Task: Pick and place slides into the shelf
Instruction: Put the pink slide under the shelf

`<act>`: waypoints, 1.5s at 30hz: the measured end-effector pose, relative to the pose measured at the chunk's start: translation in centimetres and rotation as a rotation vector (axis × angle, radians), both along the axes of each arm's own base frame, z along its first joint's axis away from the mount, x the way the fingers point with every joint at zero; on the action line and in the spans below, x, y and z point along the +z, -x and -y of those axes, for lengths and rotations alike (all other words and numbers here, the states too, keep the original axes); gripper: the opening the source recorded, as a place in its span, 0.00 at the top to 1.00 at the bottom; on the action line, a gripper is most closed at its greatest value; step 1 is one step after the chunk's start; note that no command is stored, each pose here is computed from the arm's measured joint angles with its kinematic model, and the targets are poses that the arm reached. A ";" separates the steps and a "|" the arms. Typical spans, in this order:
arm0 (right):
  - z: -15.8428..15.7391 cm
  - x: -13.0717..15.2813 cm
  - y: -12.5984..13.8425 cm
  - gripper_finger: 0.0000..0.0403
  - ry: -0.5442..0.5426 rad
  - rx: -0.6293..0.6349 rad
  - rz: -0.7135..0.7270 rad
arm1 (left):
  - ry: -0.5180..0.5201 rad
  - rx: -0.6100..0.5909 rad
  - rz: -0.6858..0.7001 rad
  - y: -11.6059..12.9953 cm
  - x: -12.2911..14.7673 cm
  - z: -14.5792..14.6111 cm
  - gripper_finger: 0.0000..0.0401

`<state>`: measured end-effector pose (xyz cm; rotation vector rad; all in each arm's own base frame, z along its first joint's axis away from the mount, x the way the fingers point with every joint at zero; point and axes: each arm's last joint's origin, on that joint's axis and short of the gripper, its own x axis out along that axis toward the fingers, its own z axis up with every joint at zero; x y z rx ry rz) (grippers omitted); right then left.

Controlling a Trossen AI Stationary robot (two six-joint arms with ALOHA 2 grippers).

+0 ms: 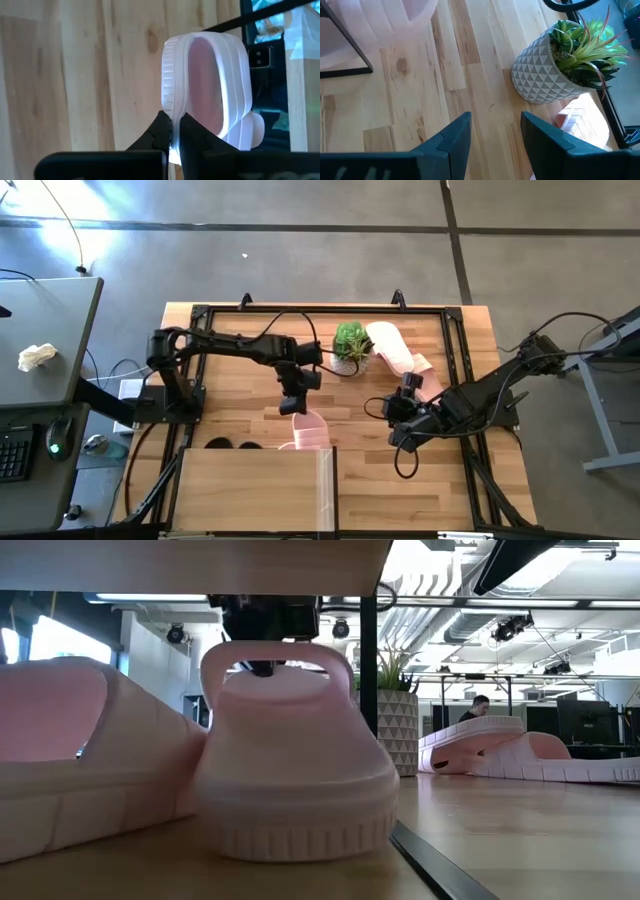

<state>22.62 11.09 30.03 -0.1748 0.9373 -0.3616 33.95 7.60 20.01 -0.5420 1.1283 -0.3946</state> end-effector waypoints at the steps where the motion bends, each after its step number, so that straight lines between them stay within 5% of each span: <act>1: 0.0 0.0 0.0 0.60 0.000 0.000 0.000 | -0.005 -0.016 0.009 -0.1 0.0 0.3 0.99; 22: 0.0 0.0 0.0 0.60 0.000 0.019 -0.012 | -0.046 -0.122 0.051 -0.7 0.0 2.6 0.95; 36: -0.2 0.0 -0.1 0.60 -0.028 0.026 -0.004 | -0.126 -0.133 0.034 -0.6 -0.2 2.7 0.58; 45: -0.2 0.0 -0.1 0.60 -0.041 0.013 0.000 | -0.350 -0.049 -0.030 -0.6 -0.5 1.8 0.38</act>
